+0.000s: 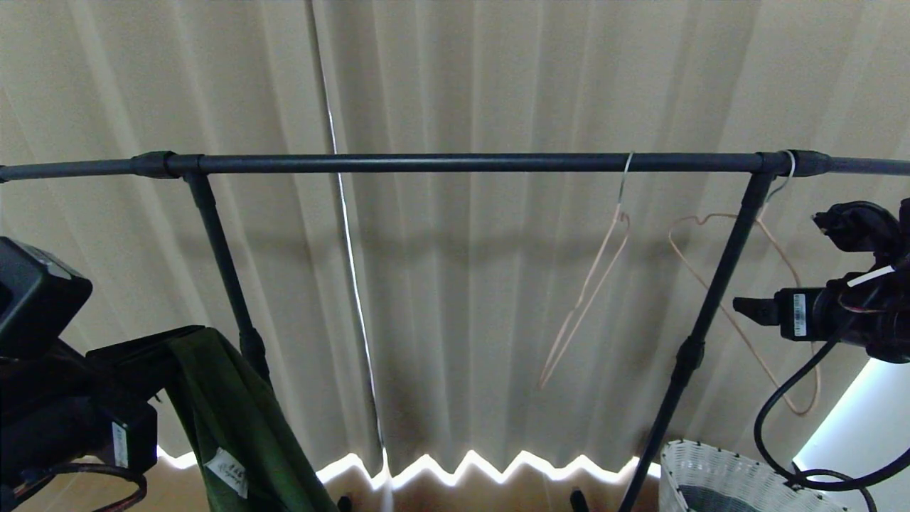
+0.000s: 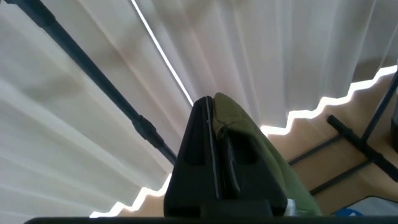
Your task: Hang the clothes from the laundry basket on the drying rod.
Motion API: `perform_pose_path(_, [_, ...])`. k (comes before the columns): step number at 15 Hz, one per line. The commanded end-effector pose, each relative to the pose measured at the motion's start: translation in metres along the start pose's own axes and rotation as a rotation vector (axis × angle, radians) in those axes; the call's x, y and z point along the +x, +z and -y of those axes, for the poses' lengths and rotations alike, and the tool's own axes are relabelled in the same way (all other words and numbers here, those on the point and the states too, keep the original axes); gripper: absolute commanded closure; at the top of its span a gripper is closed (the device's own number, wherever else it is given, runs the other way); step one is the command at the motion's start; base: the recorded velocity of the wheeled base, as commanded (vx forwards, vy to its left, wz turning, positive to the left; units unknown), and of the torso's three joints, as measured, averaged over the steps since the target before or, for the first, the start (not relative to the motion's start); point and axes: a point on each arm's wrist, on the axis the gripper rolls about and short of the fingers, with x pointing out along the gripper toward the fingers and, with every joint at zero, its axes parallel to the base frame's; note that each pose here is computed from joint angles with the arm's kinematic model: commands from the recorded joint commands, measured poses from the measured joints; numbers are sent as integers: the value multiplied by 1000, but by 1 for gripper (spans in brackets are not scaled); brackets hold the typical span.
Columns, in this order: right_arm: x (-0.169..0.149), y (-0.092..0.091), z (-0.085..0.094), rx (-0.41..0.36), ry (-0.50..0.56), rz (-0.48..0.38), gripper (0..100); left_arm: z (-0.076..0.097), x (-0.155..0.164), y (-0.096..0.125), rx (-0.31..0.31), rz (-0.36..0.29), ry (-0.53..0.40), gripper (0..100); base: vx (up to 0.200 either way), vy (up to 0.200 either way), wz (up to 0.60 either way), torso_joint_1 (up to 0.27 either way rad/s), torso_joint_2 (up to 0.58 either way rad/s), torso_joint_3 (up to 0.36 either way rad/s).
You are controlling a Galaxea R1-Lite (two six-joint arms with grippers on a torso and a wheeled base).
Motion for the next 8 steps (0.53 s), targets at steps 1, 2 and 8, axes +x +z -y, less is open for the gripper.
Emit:
perform_pose_path(1, [4,-1,-2,-5,3,-11,0,0,6,-1,3,-21,4,100,0,0,0,0,0,0])
perform_pose_path(2, [4,0,-3,-7,7,-10,0,0,6,0,3,-22,4,100,0,0,0,0,0,0])
perform_pose_path(8, [6,-2,-4,27,7,-20,100,0,6,1,4,-18,5,100,0,0,0,0,0,0])
